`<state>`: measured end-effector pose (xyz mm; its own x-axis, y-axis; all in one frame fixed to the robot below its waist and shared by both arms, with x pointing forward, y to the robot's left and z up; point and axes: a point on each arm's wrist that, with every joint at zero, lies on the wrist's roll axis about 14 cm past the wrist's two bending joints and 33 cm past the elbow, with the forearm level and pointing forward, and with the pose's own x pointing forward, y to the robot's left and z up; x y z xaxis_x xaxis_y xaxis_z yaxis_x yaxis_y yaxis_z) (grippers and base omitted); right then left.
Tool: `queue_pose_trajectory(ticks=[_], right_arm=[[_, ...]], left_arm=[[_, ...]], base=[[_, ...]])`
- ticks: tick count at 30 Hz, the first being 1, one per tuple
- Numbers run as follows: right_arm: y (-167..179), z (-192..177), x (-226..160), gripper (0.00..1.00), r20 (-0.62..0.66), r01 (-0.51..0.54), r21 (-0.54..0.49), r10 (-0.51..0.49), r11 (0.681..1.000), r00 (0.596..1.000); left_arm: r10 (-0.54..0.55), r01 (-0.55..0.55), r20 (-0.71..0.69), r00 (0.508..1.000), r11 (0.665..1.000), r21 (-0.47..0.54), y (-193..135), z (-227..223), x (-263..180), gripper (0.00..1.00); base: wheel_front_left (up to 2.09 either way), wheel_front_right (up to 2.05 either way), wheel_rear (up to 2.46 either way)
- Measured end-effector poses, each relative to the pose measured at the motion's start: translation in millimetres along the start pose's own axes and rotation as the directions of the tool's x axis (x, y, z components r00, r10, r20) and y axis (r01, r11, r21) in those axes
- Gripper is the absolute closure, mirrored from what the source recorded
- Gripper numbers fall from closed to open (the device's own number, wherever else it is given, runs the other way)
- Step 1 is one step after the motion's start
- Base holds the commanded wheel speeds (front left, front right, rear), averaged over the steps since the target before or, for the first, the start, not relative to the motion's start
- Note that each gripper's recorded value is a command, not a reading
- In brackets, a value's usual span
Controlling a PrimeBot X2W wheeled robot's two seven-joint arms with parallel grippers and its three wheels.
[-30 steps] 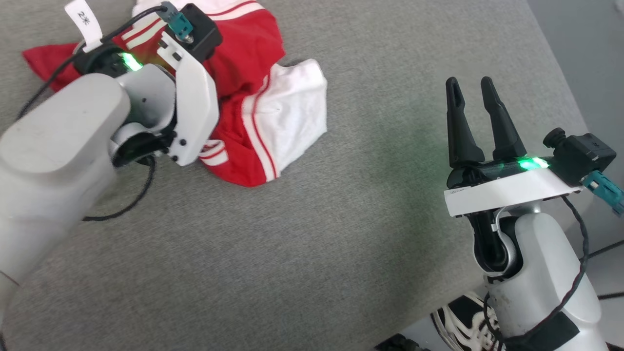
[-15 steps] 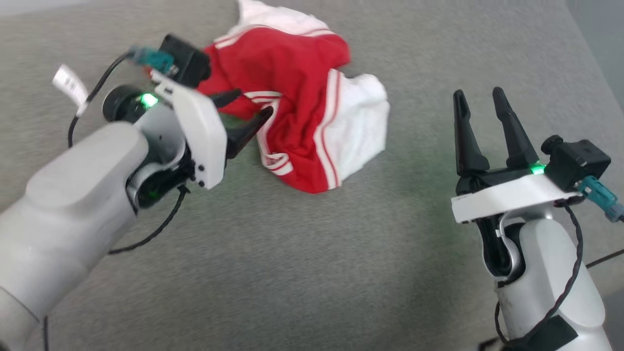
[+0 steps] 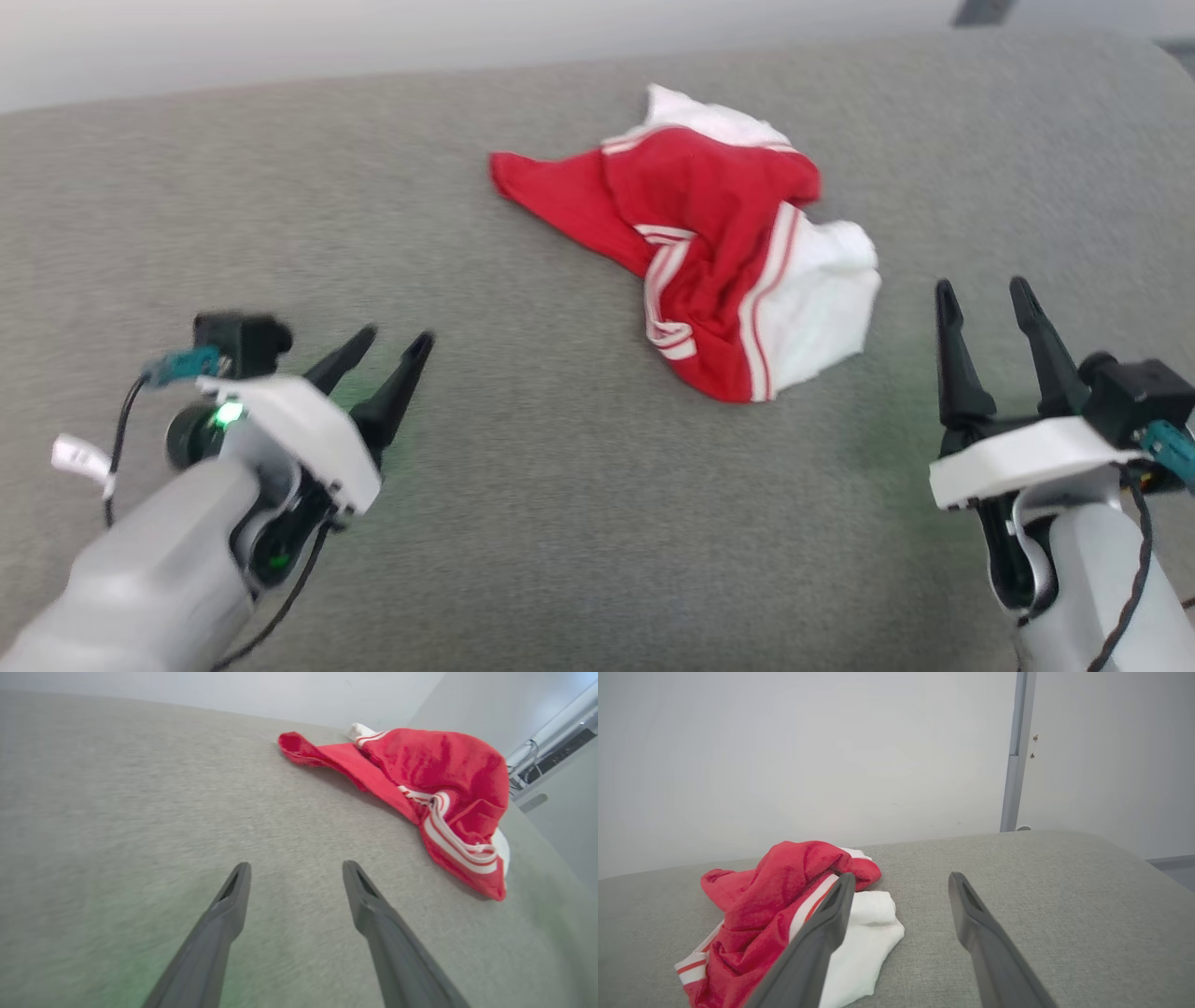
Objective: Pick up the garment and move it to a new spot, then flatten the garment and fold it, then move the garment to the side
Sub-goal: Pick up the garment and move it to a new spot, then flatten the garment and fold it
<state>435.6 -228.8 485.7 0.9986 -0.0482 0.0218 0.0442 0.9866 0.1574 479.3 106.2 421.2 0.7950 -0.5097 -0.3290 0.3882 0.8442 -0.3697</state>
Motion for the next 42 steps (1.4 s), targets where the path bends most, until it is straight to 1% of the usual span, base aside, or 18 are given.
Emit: queue_pose_trajectory(ticks=[3,8,10,12,16,18,20,22,25,28,30,32,35,42], right_arm=[[7.8,-0.8,-2.8,0.0,-0.001,-0.02,0.006,0.02,1.0,1.0],[13.9,-6.2,-10.2,0.0,-0.02,-0.043,-0.005,0.043,0.999,0.999],[15.7,-5.7,-12.5,0.0,-0.022,-0.054,-0.02,0.054,0.998,0.998],[16.1,-5.2,-13.5,0.0,-0.021,-0.056,-0.021,0.056,0.998,0.998],[12.9,-1.5,-17.9,0.0,-0.016,-0.058,-0.036,0.058,0.998,0.998],[11.8,0.2,-19.9,0.0,-0.013,-0.058,-0.04,0.058,0.998,0.998],[12.1,3.7,-20.9,0.0,-0.005,-0.06,-0.042,0.06,0.997,0.998],[11.3,11.6,-21.7,0.0,0.016,-0.061,-0.05,0.062,0.997,0.998],[10.4,22.8,-22.3,0.0,0.046,-0.06,-0.055,0.062,0.997,0.997],[12.0,33.0,-22.1,0.0,0.074,-0.063,-0.061,0.067,0.996,0.995],[12.9,37.5,-21.7,0.0,0.085,-0.064,-0.062,0.069,0.996,0.994],[14.9,39.7,-21.7,0.0,0.09,-0.067,-0.062,0.072,0.996,0.993],[16.5,35.5,-24.9,0.0,0.078,-0.066,-0.057,0.071,0.996,0.994],[14.9,31.6,-25.2,0.0,0.068,-0.059,-0.051,0.062,0.997,0.996]], left_arm=[[0.096,-0.094,0.041,0.995,0.995,-0.04,22.2,0.5,-29.3,0.0],[0.242,-0.237,0.137,0.96,0.97,-0.052,52.3,7.3,-79.5,0.0],[0.266,-0.262,0.175,0.948,0.964,-0.048,53.6,8.0,-95.9,0.0],[0.273,-0.27,0.193,0.942,0.962,-0.04,52.2,8.1,-102.6,0.0],[0.314,-0.323,0.257,0.914,0.946,-0.008,49.9,6.8,-129.5,0.0],[0.331,-0.35,0.309,0.892,0.937,0.007,48.2,14.2,-139.6,0.0],[0.333,-0.365,0.351,0.875,0.931,0.026,43.4,19.2,-147.2,0.0],[0.34,-0.398,0.4,0.851,0.915,0.07,39.4,25.0,-158.1,0.0],[0.345,-0.425,0.456,0.821,0.901,0.083,36.5,35.8,-166.6,0.0],[0.339,-0.447,0.495,0.8,0.887,0.116,35.0,45.1,-173.1,0.0],[0.328,-0.444,0.521,0.788,0.889,0.112,31.7,51.9,-174.1,0.0],[0.327,-0.456,0.529,0.783,0.881,0.13,31.4,53.4,-175.3,0.0],[0.34,-0.466,0.524,0.781,0.876,0.127,32.1,48.0,-175.0,0.0],[0.357,-0.47,0.508,0.784,0.876,0.108,32.4,38.1,-172.2,0.0]], base=[[0.0,0.0,0.0],[0.0,0.0,0.0],[0.0,0.0,0.0],[0.0,0.0,0.0],[0.0,0.0,0.0],[0.0,0.0,0.0],[0.0,0.0,0.0],[0.0,0.0,0.0],[0.0,0.0,0.0],[0.0,0.0,0.0],[0.0,0.0,0.0],[0.0,0.0,0.0],[0.0,0.0,0.0],[0.0,0.0,0.0]])
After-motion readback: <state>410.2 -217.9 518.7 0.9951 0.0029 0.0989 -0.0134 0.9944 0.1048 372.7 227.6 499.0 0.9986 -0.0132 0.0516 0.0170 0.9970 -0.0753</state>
